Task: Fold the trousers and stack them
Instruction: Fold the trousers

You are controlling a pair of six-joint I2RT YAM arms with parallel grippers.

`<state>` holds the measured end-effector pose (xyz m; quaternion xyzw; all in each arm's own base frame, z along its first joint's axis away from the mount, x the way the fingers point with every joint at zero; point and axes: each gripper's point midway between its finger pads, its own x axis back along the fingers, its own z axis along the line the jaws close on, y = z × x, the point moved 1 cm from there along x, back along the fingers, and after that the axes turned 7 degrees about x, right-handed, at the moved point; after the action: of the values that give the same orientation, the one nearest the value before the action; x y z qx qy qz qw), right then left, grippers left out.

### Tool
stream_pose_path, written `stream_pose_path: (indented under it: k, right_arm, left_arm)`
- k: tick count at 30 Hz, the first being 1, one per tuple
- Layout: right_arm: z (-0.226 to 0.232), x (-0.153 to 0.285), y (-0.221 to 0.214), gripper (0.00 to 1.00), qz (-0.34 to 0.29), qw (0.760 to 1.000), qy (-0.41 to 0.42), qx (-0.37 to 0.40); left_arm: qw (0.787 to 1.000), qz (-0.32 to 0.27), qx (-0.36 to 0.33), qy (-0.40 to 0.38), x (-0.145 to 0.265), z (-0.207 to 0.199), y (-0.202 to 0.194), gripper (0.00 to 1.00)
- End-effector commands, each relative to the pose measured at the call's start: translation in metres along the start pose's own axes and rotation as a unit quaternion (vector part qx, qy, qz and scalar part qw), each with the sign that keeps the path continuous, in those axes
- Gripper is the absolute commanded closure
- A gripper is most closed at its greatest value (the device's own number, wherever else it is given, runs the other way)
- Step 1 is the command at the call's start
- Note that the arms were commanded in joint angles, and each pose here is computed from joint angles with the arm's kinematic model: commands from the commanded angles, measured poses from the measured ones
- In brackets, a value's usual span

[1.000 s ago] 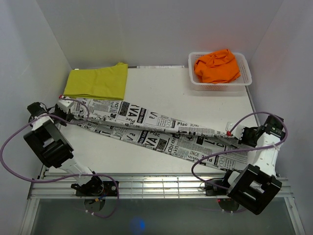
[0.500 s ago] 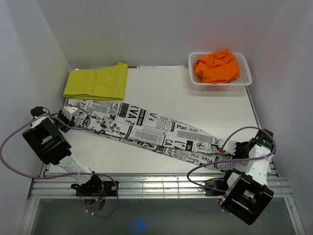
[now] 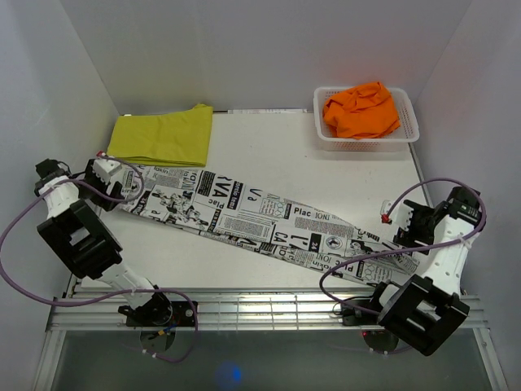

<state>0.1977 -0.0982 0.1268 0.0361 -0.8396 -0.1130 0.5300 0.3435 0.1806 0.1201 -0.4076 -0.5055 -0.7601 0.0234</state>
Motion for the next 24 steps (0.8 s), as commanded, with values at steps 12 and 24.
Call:
stream_pose_path:
  k: [12,24]
  right_arm:
    - [0.080,-0.047,-0.006,0.26,0.043,0.992,0.106,-0.054]
    - [-0.024,-0.090,-0.035,0.45,0.086,0.987,0.042,-0.126]
  left_arm:
    - [0.986,0.130,0.102,-0.031,-0.061,-0.044,-0.025,0.26]
    - [0.940,0.280,0.196,-0.016,-0.041,-0.117,-0.105,0.34]
